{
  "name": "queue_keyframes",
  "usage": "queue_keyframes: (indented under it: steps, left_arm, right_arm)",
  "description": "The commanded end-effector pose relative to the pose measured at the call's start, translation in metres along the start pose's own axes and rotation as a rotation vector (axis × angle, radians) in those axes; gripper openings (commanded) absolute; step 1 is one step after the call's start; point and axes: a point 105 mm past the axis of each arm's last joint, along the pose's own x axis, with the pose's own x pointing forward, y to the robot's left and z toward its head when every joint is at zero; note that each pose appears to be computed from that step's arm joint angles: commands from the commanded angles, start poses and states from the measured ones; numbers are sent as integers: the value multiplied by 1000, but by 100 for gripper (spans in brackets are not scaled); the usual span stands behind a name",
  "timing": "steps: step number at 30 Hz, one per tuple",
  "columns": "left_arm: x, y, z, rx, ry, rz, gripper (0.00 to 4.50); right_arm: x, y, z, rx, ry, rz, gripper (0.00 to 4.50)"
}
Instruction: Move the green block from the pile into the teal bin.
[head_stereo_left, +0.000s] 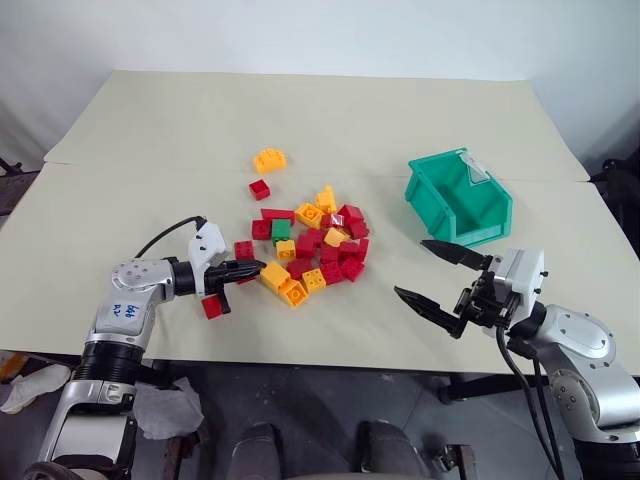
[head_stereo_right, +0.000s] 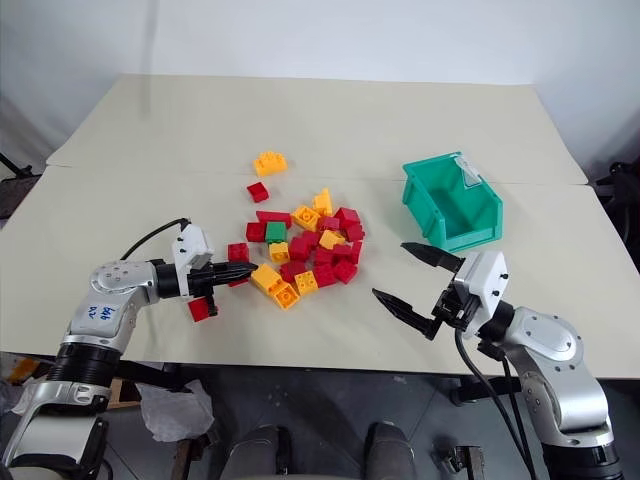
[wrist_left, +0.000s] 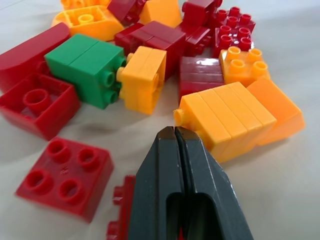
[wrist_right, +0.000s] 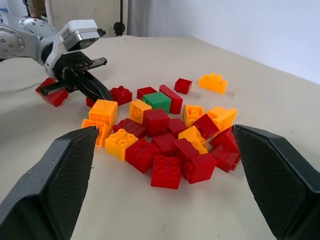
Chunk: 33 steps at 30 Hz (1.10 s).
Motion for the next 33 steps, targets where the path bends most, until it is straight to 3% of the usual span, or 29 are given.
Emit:
queue_keyframes:
  steps: [1,6,8,14,20,22,27,33]
  left_arm:
    - [5,6,17,26,-72,46,2]
    - [-25,27,27,-16,-157,141,2]
    - [-51,34,31,-18,-213,192,39]
    - [-119,32,2,-53,-162,359,212]
    - [-152,8,-13,-104,-139,465,393]
    - [-150,0,-12,-105,-136,466,448]
    - [-114,-17,5,-110,-127,362,448]
    - [-54,0,33,-262,-59,364,448]
  right_arm:
    - [1,-1,6,-18,-15,4,450]
    - [-2,-2,8,-23,-14,4,450]
    - [-2,-4,8,-22,-16,4,450]
    - [4,-9,12,-22,-46,-14,450]
    - [6,-9,12,-17,-55,0,450]
    - [6,-9,10,-10,-52,12,450]
    - [8,-7,7,22,-45,45,450]
    - [10,-8,4,2,-37,46,450]
